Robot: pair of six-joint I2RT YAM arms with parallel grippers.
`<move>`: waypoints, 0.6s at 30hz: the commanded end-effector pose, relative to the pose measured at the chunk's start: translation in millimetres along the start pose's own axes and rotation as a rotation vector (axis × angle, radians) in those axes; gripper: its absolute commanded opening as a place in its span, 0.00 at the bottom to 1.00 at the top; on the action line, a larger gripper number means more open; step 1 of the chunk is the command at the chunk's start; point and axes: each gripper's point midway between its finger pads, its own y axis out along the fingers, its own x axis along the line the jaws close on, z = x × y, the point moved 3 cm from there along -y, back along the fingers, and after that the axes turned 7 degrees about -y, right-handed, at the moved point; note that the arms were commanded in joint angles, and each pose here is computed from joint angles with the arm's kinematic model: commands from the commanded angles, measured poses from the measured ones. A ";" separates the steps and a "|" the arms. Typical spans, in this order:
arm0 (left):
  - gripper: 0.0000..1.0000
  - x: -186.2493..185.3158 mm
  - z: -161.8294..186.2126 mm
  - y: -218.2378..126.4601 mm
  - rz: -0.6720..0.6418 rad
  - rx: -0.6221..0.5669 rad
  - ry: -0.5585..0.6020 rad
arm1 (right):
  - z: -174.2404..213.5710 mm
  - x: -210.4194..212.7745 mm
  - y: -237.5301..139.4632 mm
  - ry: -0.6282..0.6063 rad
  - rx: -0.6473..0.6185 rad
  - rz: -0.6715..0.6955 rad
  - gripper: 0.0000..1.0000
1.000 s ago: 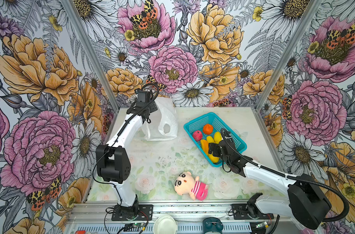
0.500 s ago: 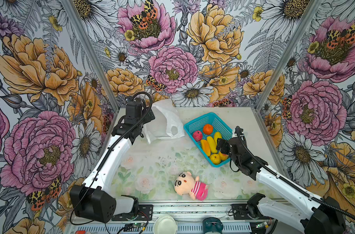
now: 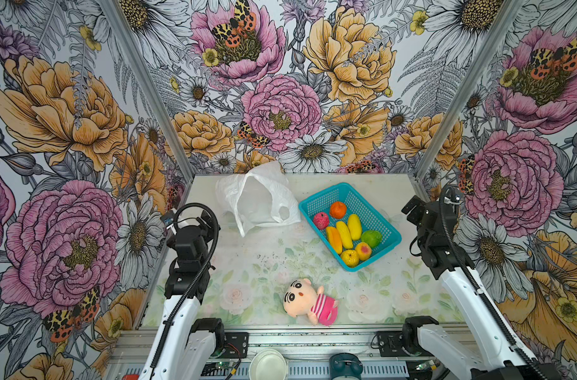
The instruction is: Untie the knot of the plastic bag and take out the fruit
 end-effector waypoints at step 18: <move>0.99 6.3 85.8 119.3 -0.040 0.143 0.193 | 128.9 -4.0 94.9 0.000 0.048 -0.230 0.99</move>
